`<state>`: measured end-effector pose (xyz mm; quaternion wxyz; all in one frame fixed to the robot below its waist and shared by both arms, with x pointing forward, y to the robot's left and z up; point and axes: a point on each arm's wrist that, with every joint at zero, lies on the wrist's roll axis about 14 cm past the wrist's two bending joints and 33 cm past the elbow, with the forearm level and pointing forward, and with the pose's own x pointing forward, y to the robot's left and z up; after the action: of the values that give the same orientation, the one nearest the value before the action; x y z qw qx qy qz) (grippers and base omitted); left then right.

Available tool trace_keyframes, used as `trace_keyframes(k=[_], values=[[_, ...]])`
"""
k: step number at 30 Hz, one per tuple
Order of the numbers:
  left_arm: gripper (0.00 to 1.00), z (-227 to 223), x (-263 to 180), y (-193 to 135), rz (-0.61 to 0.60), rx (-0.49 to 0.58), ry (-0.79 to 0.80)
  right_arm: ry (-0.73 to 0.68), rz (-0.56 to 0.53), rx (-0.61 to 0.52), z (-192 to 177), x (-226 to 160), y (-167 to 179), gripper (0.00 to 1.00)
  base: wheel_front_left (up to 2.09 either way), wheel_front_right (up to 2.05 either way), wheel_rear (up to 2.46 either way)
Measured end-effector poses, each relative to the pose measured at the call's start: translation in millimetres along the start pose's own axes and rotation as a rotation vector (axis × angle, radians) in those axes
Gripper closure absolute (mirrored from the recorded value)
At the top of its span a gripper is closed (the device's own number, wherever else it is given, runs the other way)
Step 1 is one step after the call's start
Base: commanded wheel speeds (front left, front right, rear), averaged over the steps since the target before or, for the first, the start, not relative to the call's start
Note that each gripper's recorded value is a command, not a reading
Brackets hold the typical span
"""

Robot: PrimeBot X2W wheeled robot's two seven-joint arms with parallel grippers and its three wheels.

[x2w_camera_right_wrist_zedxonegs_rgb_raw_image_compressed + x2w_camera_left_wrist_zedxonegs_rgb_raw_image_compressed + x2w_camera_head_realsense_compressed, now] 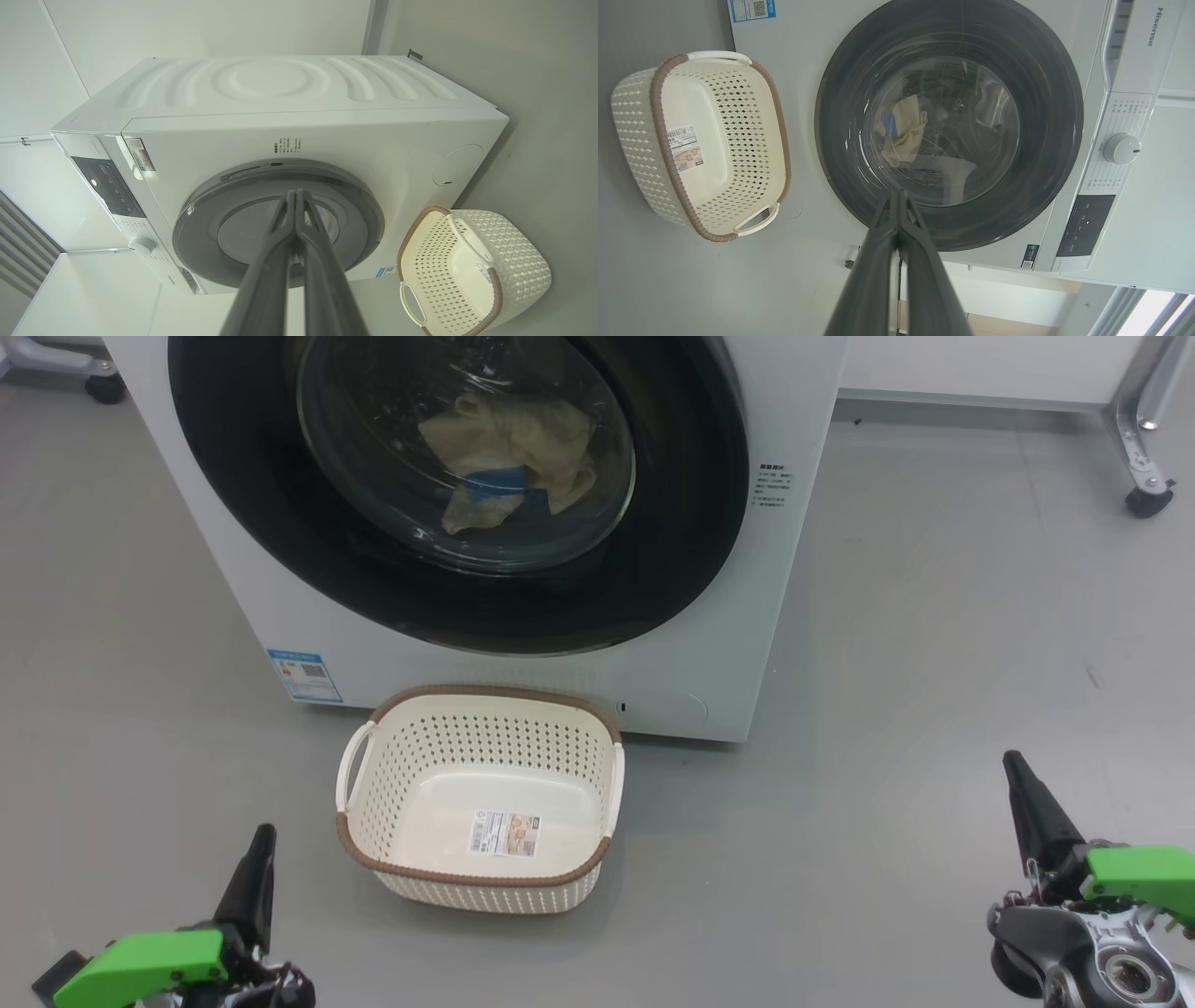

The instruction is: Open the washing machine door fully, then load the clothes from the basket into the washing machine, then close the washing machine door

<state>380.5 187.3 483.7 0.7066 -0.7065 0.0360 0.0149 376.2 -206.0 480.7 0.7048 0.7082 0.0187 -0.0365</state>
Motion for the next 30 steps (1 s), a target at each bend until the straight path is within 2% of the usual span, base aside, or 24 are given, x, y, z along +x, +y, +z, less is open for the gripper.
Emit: trace_keyframes(k=[30], values=[[1.0,0.3,-0.1,-0.3,-0.001,-0.002,-0.002,0.002,0.0,0.003,-0.2,0.0,0.1,1.0,0.0,0.0,0.0]])
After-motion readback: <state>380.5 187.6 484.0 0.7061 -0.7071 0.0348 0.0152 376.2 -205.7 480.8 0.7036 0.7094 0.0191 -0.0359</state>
